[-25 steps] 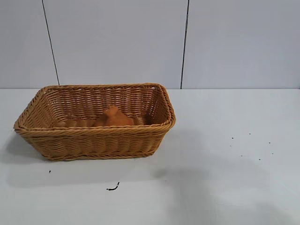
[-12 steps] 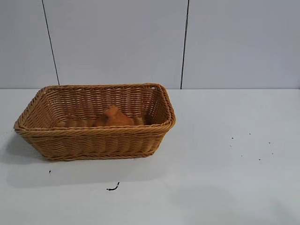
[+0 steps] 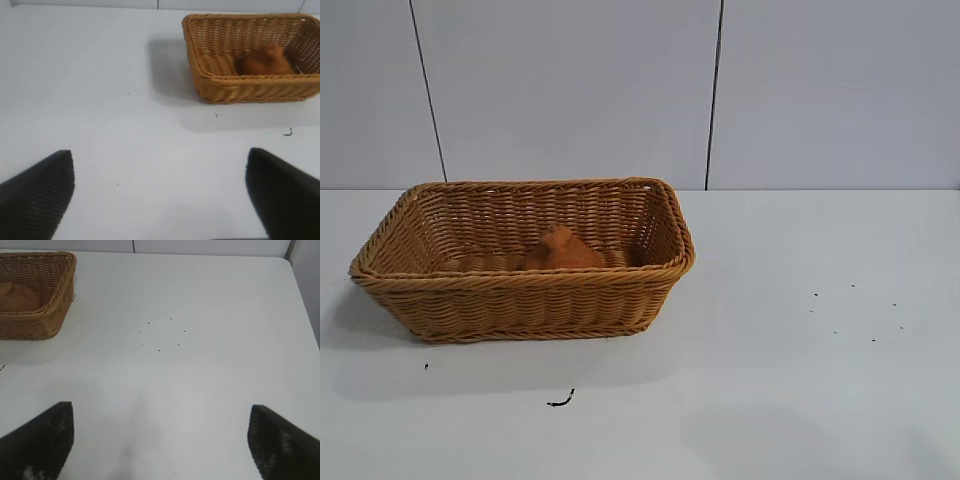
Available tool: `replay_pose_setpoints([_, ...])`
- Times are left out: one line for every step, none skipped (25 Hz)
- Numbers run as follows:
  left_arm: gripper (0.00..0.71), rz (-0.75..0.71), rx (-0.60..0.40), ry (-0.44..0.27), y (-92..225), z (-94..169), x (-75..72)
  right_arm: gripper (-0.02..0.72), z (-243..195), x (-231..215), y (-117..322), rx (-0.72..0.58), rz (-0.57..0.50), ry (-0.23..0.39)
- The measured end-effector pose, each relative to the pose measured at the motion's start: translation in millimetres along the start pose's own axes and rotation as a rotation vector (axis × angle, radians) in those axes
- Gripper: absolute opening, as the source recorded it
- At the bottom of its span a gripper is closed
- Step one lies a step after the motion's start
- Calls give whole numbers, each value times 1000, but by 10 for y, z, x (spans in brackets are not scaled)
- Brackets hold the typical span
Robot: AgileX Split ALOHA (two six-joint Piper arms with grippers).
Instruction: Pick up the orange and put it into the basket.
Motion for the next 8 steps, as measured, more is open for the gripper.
replay_pose_setpoints([666, 0, 0, 0, 0, 0, 0, 650, 27, -1, 11, -20, -2, 1])
replay_pose_setpoints([666, 0, 0, 0, 0, 0, 0, 650, 50, -2, 23, -36, -2, -1])
replay_pose_setpoints([666, 0, 0, 0, 0, 0, 0, 650, 60, -2, 29, -42, -2, -2])
replay_pose_setpoints([666, 0, 0, 0, 0, 0, 0, 650, 61, -2, 29, -42, -1, -3])
replay_pose_setpoints([666, 0, 0, 0, 0, 0, 0, 650, 61, -2, 29, -42, 0, -5])
replay_pose_setpoints([666, 0, 0, 0, 0, 0, 0, 650, 61, -1, 29, -42, -1, -6])
replay_pose_setpoints([666, 0, 0, 0, 0, 0, 0, 650, 61, -1, 29, -42, -1, -6])
replay_pose_setpoints([666, 0, 0, 0, 0, 0, 0, 650, 61, -1, 29, -42, -1, -6])
Point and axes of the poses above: a point on each arm's last joint axis where the gripper is mounted, z pointing back along that axis away from the gripper, x along the wrist's bending axis when the last joint is at zero, y = z × x, the point moved 1 cm from there along -z, pointing out along that axis toward the gripper, and after that the axes turned 9 degrees about -z, right-handed, at the moved point
